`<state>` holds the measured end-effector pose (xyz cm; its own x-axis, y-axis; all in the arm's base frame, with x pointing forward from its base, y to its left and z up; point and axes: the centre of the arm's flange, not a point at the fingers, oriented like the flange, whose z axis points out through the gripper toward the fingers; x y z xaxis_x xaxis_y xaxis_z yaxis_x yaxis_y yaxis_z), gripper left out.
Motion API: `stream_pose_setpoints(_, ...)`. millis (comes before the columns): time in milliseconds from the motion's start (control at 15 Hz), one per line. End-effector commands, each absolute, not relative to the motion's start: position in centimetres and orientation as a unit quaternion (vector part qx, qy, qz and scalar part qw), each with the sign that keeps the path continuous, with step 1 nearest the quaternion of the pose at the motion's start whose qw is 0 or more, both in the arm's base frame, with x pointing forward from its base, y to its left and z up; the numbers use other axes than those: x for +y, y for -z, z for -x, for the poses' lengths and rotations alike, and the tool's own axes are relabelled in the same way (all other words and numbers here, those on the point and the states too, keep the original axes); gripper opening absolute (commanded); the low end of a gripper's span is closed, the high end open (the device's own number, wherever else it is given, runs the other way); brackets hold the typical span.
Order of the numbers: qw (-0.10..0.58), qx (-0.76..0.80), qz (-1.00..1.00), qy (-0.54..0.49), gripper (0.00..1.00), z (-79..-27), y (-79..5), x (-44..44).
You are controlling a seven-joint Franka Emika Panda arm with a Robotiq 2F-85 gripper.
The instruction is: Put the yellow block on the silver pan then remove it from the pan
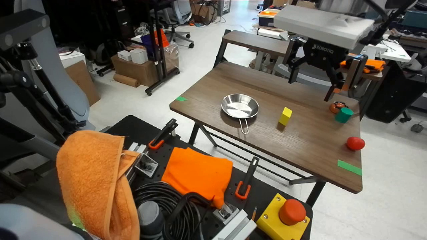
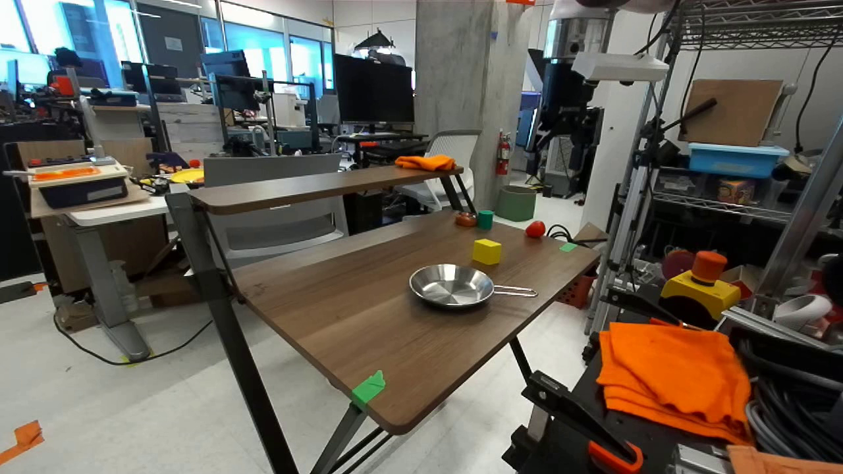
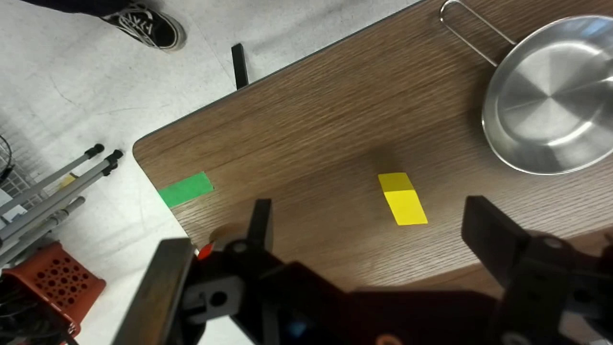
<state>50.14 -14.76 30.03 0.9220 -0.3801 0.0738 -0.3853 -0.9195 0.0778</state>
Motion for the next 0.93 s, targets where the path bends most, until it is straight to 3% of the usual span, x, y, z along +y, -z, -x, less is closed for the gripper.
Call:
stream_pose_setpoints(0, 0.104, -0.197, -0.973, -0.063, 1.0, -51.5, -30.5, -14.8)
stream_pose_setpoints(467, 0.23, -0.201, -0.942, -0.141, 1.0, -51.9, -32.8, -13.5)
stream_pose_setpoints(867, 0.158, -0.167, -0.963, -0.139, 1.0, -52.3, -31.6, -12.7)
